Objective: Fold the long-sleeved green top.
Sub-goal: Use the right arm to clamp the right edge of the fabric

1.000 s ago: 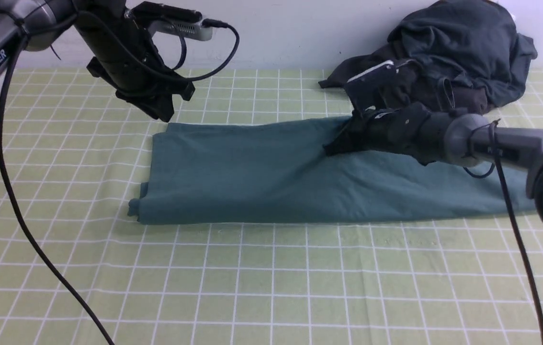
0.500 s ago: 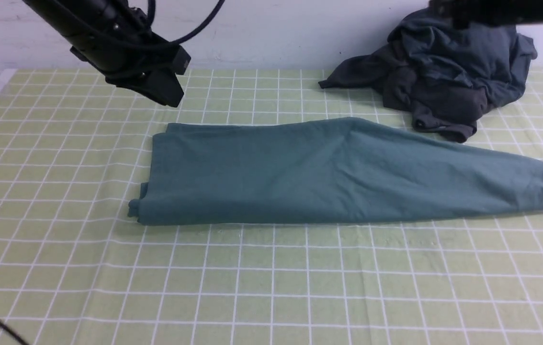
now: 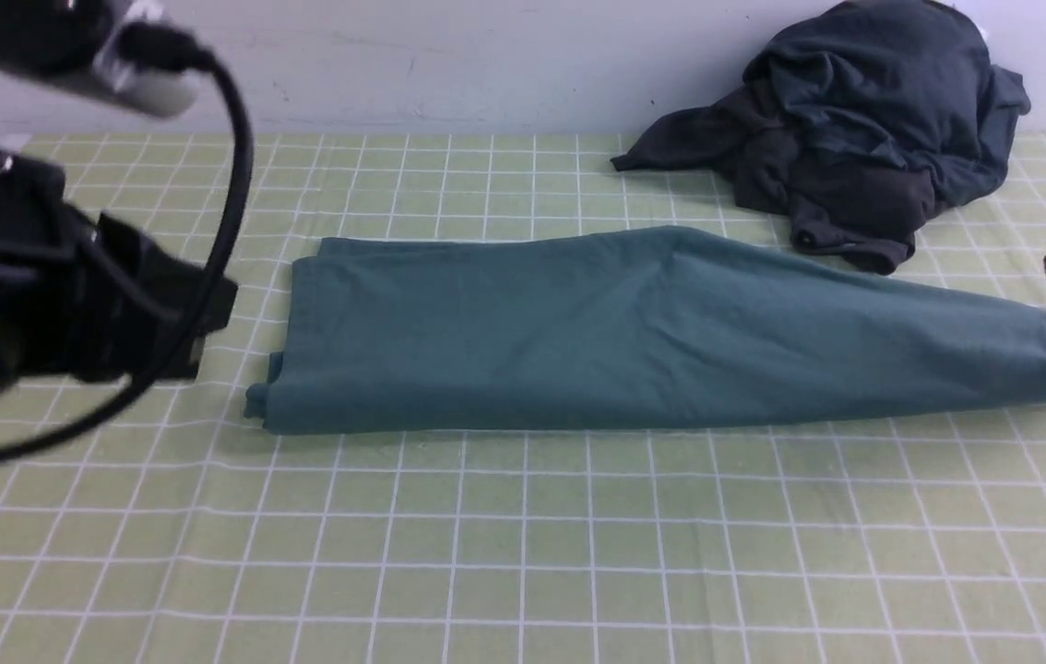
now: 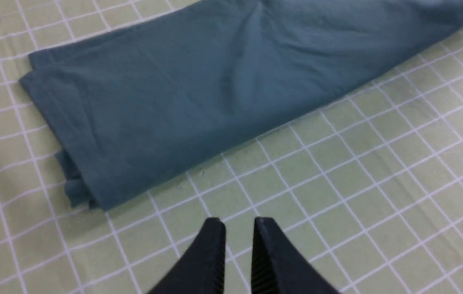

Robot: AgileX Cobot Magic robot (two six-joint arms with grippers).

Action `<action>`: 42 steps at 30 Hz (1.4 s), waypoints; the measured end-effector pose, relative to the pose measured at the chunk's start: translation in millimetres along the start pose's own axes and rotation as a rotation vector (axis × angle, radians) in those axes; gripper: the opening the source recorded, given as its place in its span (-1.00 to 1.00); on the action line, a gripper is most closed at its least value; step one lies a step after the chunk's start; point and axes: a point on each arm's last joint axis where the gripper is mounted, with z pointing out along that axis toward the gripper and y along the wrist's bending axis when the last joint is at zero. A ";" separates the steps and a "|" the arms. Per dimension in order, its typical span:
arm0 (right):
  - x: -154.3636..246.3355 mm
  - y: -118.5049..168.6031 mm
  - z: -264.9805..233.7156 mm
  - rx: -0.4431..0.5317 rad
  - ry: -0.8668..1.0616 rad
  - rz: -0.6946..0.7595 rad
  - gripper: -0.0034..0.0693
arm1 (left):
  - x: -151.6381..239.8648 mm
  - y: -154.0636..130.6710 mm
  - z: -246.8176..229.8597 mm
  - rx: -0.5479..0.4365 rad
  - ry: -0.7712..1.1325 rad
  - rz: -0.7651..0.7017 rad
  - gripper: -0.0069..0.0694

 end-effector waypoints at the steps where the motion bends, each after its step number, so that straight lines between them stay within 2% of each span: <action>1: -0.4 1.5 9.6 -0.018 0.001 0.014 0.59 | 10.4 0.5 2.7 -0.008 0.020 0.001 -0.58; 6: 3.9 4.6 43.3 -0.054 0.048 0.044 0.46 | 40.3 4.2 15.6 -0.026 0.143 0.018 -0.58; 12: 2.8 3.9 45.6 -0.053 0.051 0.056 0.18 | 63.5 5.0 21.0 -0.019 0.284 0.034 -0.58; 16: 1.2 3.1 39.8 -0.043 0.067 0.047 0.14 | 78.3 9.1 26.1 -0.049 0.344 0.058 -0.58; 23: -4.9 0.5 23.5 -0.014 0.043 0.034 0.13 | 99.5 14.1 40.6 -0.093 0.327 0.023 -0.58; 28: -3.8 0.0 28.3 -0.009 0.057 0.044 0.18 | 100.2 13.4 42.7 -0.088 0.306 -0.003 -0.58; 34: -1.8 -5.4 32.2 0.052 0.075 0.099 0.59 | 99.1 12.5 43.1 -0.080 0.293 -0.018 -0.58; 36: -0.1 -5.4 33.2 0.054 0.093 0.106 0.65 | 98.9 12.6 43.2 -0.081 0.290 -0.018 -0.58; 39: 2.4 -4.6 38.0 0.046 0.122 0.115 0.66 | 98.5 12.8 43.5 -0.083 0.283 -0.018 -0.58; 42: 3.4 -3.4 45.6 0.025 0.145 0.132 0.50 | 97.7 13.1 43.7 -0.086 0.274 -0.017 -0.58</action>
